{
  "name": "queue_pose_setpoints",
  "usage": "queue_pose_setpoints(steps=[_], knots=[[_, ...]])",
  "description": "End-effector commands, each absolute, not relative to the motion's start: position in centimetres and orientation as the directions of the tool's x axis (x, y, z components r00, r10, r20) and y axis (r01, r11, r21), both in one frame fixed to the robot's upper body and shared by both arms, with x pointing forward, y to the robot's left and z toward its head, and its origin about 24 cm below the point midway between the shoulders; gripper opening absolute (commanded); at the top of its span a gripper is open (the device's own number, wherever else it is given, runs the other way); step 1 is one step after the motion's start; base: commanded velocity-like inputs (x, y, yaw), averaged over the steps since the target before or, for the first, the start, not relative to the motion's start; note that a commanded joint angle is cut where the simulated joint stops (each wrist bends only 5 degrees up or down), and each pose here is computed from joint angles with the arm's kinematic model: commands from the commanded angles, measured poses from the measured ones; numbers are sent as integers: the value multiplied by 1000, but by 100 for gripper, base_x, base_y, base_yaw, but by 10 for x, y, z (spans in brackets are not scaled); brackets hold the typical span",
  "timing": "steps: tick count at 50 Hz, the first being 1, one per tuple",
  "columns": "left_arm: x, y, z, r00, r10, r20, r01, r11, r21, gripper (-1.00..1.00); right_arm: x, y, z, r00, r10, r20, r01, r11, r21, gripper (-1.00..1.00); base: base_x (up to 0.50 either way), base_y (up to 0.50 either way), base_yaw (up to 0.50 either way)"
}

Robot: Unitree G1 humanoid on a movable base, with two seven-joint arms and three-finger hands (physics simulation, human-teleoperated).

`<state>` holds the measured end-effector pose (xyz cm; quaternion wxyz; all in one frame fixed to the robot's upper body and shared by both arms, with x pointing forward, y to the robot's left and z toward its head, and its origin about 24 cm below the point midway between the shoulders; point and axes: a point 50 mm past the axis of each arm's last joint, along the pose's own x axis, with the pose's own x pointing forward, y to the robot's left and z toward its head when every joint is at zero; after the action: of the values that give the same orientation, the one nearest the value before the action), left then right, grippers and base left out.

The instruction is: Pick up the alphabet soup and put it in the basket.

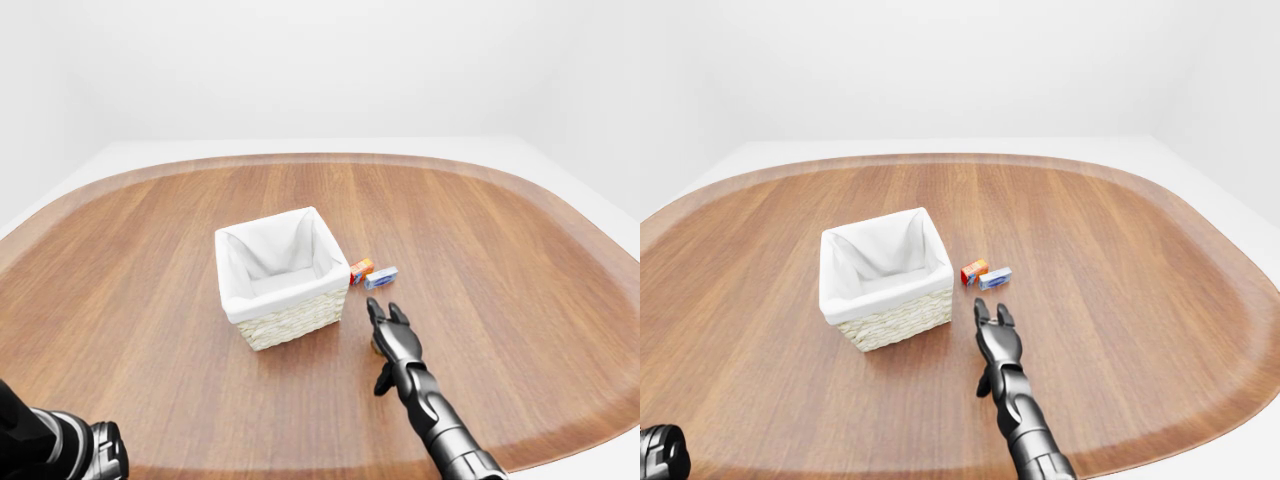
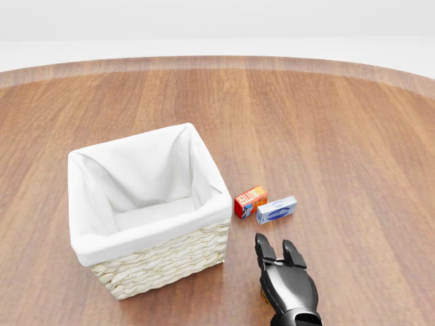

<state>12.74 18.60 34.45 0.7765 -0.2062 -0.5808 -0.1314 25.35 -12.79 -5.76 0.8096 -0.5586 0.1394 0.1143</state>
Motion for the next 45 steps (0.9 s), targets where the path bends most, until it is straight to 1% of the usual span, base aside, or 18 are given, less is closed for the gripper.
queue_pose_setpoints(steps=[1,22,23,24,25,26,27,29,31,40,45], knots=[[126,186,344,270,63,961,431,884,-179,100,245,-128,-75,907,30,-420,-400,376,-836,100,0,0,0],[125,186,345,258,62,964,446,878,-176,100,241,-128,-80,900,32,-434,-413,380,-828,100,0,0,0],[125,185,345,262,57,963,449,876,-174,100,243,-128,-78,911,37,-411,-395,369,-841,100,0,0,0],[126,185,344,270,52,961,444,879,-172,100,242,-128,-78,907,36,-419,-401,375,-836,42,0,0,0],[126,184,343,273,53,961,441,880,-174,100,242,-128,-79,907,37,-420,-402,373,-836,7,0,0,0],[126,184,343,272,54,961,441,881,-174,100,243,-128,-79,907,37,-420,-403,373,-836,0,0,0,0],[126,184,343,272,54,961,440,881,-174,100,243,-127,-79,906,38,-421,-404,372,-836,-31,0,0,0],[126,185,343,269,58,961,439,881,-177,100,243,-127,-77,907,43,-418,-404,366,-838,-77,0,0,0],[126,185,343,268,64,961,433,883,-179,100,244,-126,-75,909,49,-413,-401,368,-839,-98,0,0,0],[126,185,343,256,76,964,430,884,-183,100,245,-124,-75,911,56,-409,-401,359,-843,-98,0,0,0],[128,183,342,267,66,961,413,894,-176,100,241,-124,-79,905,61,-422,-415,355,-838,-98,0,0,0]])
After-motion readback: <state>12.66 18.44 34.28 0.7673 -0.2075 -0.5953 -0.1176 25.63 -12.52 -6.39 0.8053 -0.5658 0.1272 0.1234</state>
